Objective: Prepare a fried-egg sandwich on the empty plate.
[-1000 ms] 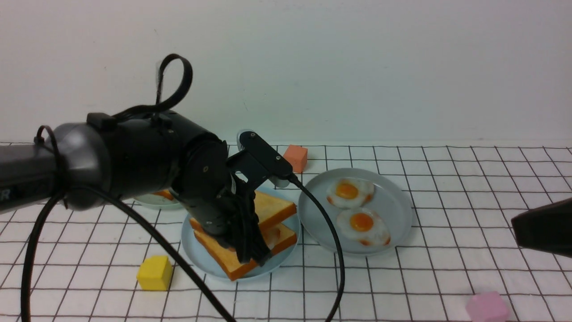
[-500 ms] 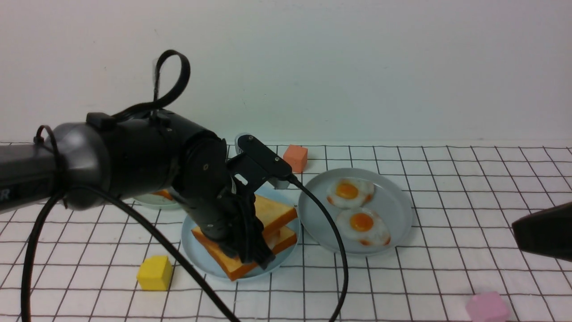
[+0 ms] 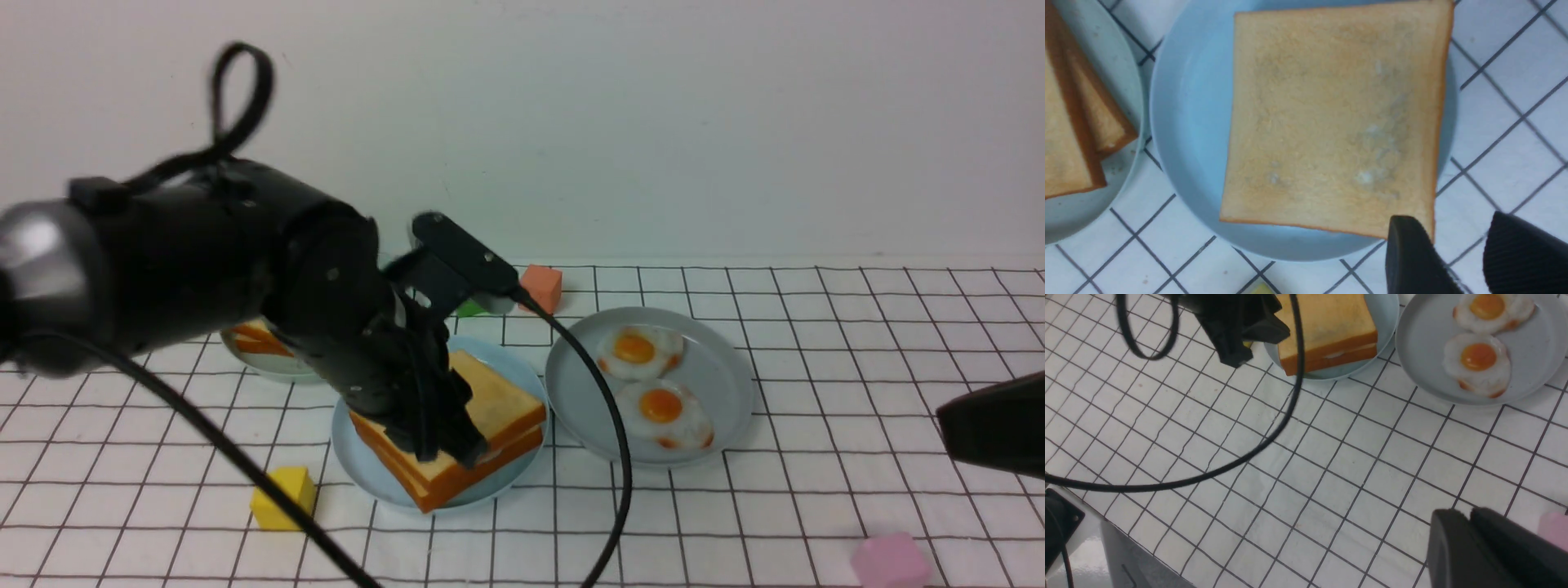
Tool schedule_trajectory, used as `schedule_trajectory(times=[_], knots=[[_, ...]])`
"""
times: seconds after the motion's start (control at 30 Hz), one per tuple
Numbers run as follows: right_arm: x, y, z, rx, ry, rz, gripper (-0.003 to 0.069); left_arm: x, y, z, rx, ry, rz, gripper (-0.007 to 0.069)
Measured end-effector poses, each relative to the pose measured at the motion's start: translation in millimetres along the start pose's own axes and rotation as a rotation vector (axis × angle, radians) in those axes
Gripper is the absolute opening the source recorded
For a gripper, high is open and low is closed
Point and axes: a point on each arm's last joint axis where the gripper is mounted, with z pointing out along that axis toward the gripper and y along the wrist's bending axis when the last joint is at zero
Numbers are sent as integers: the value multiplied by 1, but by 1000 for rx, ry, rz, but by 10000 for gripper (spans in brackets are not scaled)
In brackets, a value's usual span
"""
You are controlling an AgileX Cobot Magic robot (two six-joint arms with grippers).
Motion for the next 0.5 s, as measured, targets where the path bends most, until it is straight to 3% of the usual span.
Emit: schedule_trajectory(times=[0.13, 0.17, 0.23, 0.33, 0.5], knots=[[4, 2, -17, 19, -23, -5, 83, 2, -5, -90, 42, -248, -152, 87], [5, 1, -20, 26, -26, -4, 83, 3, -6, -99, 49, -276, -162, 78], [14, 0, -34, 64, -35, 19, 72, 24, -13, -143, 84, -409, -200, -13], [33, -4, -56, 122, -75, 66, 26, 66, -25, -178, 123, -577, -238, -13], [68, -15, -72, 227, -109, 152, -2, 131, -39, -185, 155, -761, -304, -13]])
